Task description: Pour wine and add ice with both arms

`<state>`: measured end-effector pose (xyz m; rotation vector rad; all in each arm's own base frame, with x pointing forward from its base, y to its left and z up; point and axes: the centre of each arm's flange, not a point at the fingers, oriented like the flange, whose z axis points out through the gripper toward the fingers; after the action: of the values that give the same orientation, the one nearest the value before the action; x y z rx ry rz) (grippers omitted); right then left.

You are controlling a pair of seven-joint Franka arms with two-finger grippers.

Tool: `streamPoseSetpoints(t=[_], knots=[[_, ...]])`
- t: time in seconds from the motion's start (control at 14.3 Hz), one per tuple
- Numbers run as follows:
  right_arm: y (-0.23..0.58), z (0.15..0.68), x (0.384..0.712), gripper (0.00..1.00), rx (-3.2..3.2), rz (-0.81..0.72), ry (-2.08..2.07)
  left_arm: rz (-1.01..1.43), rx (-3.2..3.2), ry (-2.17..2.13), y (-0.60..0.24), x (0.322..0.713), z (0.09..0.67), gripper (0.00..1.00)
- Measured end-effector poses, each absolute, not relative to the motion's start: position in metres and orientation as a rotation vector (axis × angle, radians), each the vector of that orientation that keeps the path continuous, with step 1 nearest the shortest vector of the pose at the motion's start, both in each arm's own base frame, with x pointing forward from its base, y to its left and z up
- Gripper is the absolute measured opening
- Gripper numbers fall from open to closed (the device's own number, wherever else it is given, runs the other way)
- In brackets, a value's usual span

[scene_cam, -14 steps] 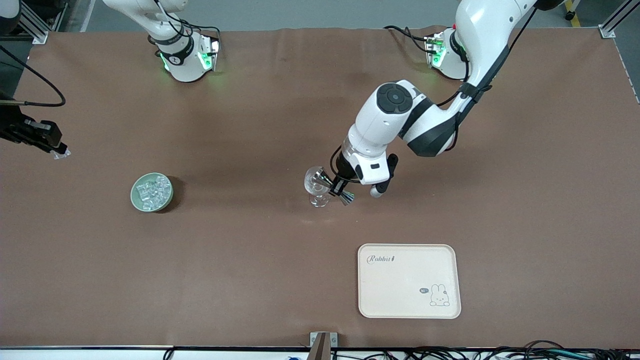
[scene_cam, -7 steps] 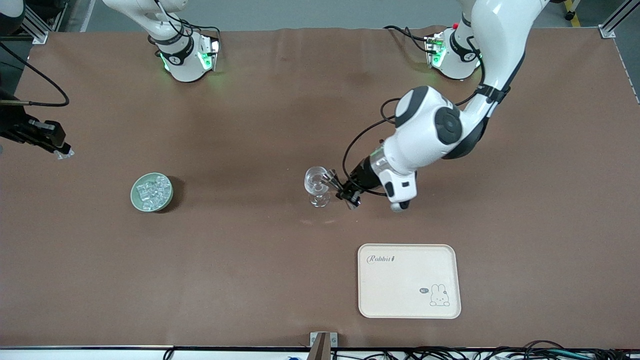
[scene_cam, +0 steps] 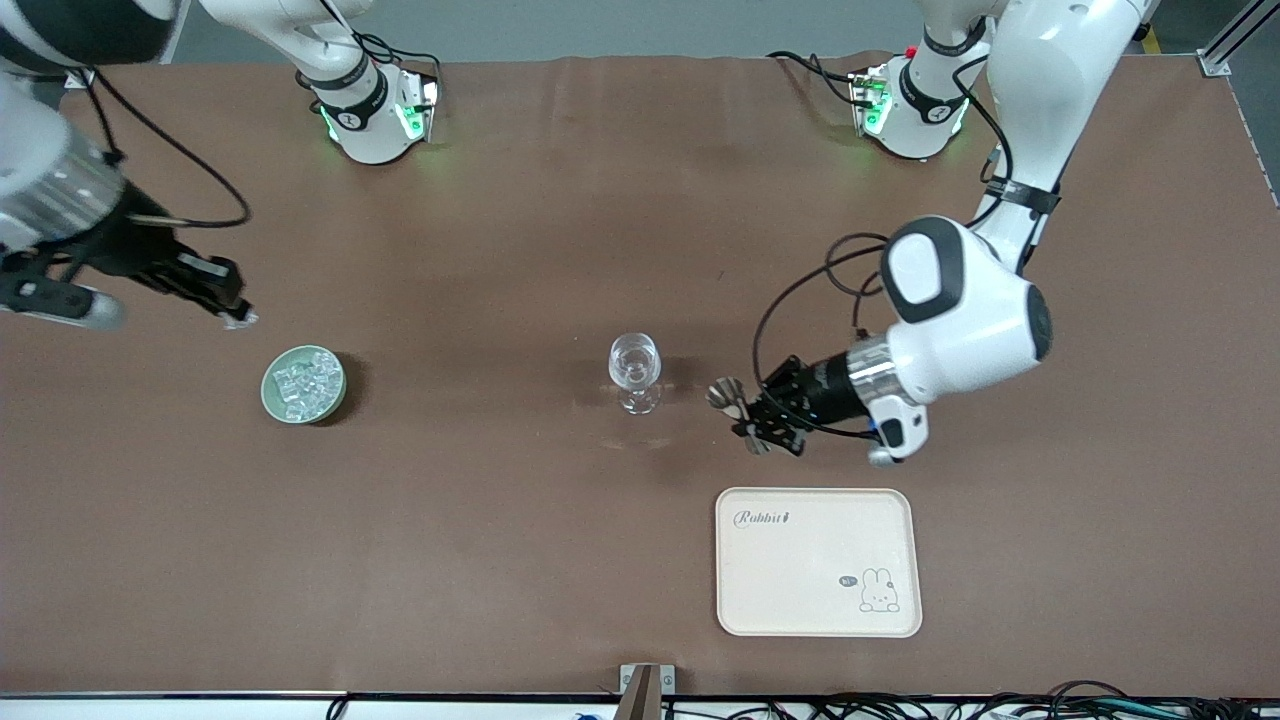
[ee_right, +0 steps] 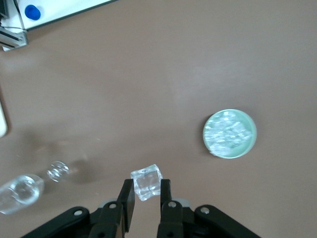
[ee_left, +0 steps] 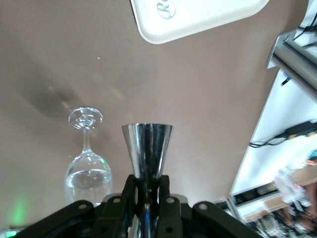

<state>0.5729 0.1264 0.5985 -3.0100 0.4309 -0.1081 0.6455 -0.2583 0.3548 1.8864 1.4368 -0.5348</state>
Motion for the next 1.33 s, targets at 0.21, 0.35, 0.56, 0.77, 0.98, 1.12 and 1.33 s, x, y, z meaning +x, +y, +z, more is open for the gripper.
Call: streamPoseSetpoints(t=[0.21, 0.35, 0.56, 0.77, 0.98, 1.12, 1.33], knots=[[0.21, 0.559, 0.581, 0.26, -2.964, -0.115, 0.544, -0.659, 1.797, 1.477, -0.207, 0.667, 0.323, 0.21], [0.265, 0.532, 0.579, 0.26, -2.926, -0.123, 0.617, -0.744, 1.739, 1.494, -0.178, 0.687, 0.305, 0.21], [0.329, 0.494, 0.57, 0.26, -2.888, -0.112, 0.697, -0.78, 1.61, 1.528, -0.151, 0.714, 0.279, 0.21], [0.372, 0.471, 0.558, 0.26, -2.853, -0.107, 0.76, -0.805, 1.436, 1.588, -0.129, 0.727, 0.245, 0.21], [0.413, 0.446, 0.545, 0.26, -2.822, -0.095, 0.816, -0.814, 1.315, 1.635, -0.105, 0.732, 0.22, 0.21], [0.442, 0.432, 0.537, 0.26, -2.808, -0.081, 0.847, -0.815, 1.248, 1.649, -0.088, 0.734, 0.214, 0.21], [0.476, 0.416, 0.524, 0.26, -2.794, -0.07, 0.86, -0.842, 1.191, 1.657, -0.074, 0.733, 0.196, 0.21]])
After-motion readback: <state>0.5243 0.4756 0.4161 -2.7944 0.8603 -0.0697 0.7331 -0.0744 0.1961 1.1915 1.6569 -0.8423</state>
